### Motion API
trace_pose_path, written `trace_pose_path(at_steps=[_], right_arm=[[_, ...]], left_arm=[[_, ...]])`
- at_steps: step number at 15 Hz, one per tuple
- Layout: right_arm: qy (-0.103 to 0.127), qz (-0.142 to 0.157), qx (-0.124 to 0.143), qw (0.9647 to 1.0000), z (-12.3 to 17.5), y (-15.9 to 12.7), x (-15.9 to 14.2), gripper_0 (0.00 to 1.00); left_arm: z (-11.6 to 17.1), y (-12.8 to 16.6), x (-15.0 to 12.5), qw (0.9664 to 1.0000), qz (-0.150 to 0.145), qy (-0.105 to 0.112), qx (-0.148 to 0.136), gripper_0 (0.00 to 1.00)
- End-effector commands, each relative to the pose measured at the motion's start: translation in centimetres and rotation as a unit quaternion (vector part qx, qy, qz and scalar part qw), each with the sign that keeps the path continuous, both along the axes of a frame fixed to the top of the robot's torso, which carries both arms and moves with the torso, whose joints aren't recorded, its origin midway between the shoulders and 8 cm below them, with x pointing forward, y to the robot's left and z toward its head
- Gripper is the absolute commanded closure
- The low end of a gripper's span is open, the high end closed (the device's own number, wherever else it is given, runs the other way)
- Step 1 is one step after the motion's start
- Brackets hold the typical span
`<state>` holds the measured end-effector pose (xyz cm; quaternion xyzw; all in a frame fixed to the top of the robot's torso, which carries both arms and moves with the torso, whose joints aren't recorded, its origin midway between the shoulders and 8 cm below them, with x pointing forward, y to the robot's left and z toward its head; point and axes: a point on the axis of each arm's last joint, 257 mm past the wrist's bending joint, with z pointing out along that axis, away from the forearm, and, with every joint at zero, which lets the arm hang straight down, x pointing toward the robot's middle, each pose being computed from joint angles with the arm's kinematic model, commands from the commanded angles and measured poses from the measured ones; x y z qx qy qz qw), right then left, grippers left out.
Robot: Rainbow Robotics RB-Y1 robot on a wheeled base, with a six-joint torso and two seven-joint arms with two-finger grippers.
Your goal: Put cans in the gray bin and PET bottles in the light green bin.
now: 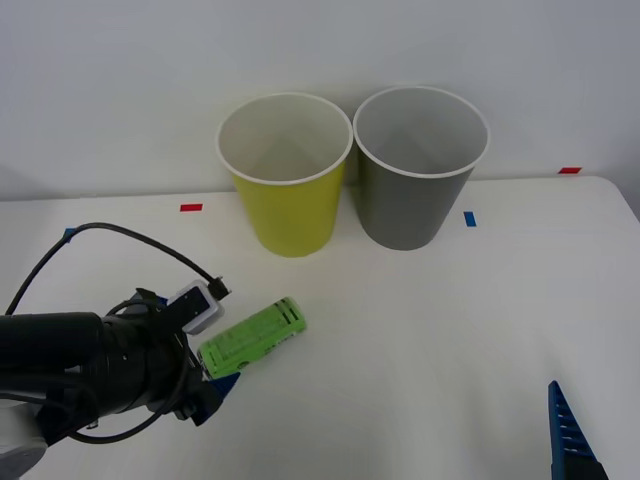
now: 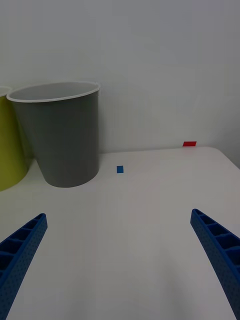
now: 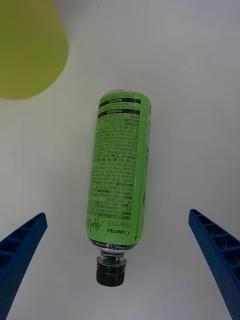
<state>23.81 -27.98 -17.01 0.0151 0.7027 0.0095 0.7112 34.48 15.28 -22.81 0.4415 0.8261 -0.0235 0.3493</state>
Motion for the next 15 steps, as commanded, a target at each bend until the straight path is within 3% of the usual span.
trace_pose_path(at_steps=[1, 7, 9, 15], right_arm=[[0.0, 0.0, 0.0, 1.0, 0.0, 0.0, 0.0, 0.0], [0.0, 0.0, 0.0, 1.0, 0.0, 0.0, 0.0, 0.0], [0.0, 0.0, 0.0, 1.0, 0.0, 0.0, 0.0, 0.0], [0.0, 0.0, 0.0, 1.0, 0.0, 0.0, 0.0, 0.0]], left_arm=[[-0.2, -0.6, 0.3, 1.0, 0.001, 0.005, 0.0, 0.06], [-1.5, -1.8, 2.2, 0.9997, -0.018, -0.001, 0.015, 0.07], [-1.7, -2.5, 2.6, 0.9994, -0.027, 0.0, 0.021, 0.0], [-3.6, -3.7, 3.7, 0.9995, -0.015, 0.026, 0.013, 0.0]])
